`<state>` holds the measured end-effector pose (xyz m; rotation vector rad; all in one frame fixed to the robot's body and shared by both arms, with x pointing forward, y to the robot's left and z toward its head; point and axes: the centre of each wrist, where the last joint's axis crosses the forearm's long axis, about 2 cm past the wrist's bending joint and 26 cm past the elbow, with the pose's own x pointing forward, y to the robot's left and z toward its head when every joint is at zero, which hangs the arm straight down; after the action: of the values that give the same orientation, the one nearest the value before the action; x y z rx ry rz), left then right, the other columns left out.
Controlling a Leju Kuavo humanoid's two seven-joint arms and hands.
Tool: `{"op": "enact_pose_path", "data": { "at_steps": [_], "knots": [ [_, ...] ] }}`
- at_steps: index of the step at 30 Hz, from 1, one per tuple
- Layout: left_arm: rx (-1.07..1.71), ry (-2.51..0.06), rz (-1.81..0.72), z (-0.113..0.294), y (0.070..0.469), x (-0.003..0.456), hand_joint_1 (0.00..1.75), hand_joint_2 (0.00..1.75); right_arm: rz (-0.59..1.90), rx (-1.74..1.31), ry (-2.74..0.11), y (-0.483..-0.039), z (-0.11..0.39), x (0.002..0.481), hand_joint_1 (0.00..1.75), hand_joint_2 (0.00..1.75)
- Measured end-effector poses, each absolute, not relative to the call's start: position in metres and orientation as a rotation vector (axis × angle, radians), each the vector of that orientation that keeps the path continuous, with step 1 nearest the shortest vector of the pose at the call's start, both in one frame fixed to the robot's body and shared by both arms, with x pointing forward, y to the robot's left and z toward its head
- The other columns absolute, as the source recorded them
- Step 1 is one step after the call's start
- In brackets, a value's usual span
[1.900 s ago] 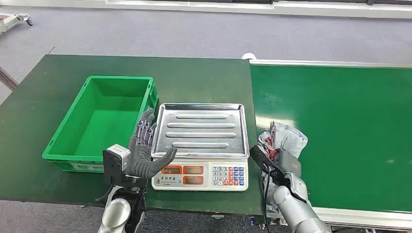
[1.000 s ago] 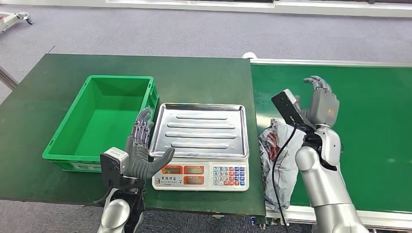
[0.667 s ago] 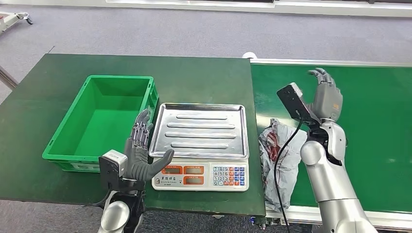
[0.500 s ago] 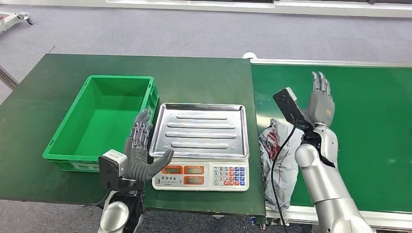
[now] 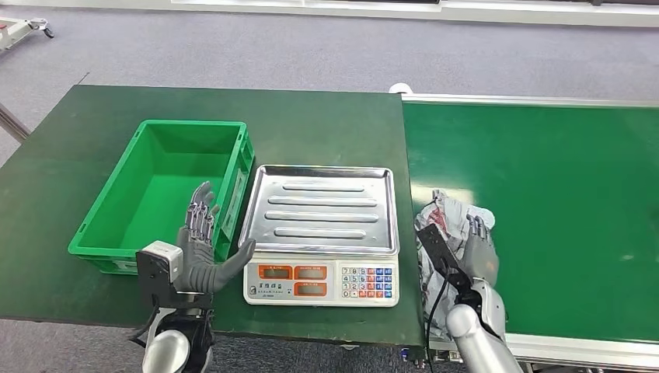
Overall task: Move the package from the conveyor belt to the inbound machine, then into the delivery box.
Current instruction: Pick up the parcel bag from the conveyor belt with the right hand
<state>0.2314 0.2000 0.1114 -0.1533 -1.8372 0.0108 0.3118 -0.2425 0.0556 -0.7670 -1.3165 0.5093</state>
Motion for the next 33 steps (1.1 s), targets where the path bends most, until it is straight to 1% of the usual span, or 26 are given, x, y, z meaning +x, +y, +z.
{"op": "enact_pose_path", "data": {
  "at_steps": [11, 24, 33],
  "knots": [
    [-0.133, -1.809, -0.003, 0.106, 0.208, 0.23, 0.0, 1.75, 0.375, -0.685, -1.172, -0.251, 0.012, 0.28, 0.0, 1.75],
    [-0.13, -1.801, -0.012, 0.103, 0.208, 0.23, 0.0, 1.75, 0.353, -0.66, -1.12, -0.252, 0.005, 0.276, 0.0, 1.75],
    [-0.134, -1.801, -0.02, 0.1, 0.209, 0.23, 0.0, 1.75, 0.351, -0.624, -1.019, -0.252, -0.009, 0.271, 0.0, 1.75]
  ]
}}
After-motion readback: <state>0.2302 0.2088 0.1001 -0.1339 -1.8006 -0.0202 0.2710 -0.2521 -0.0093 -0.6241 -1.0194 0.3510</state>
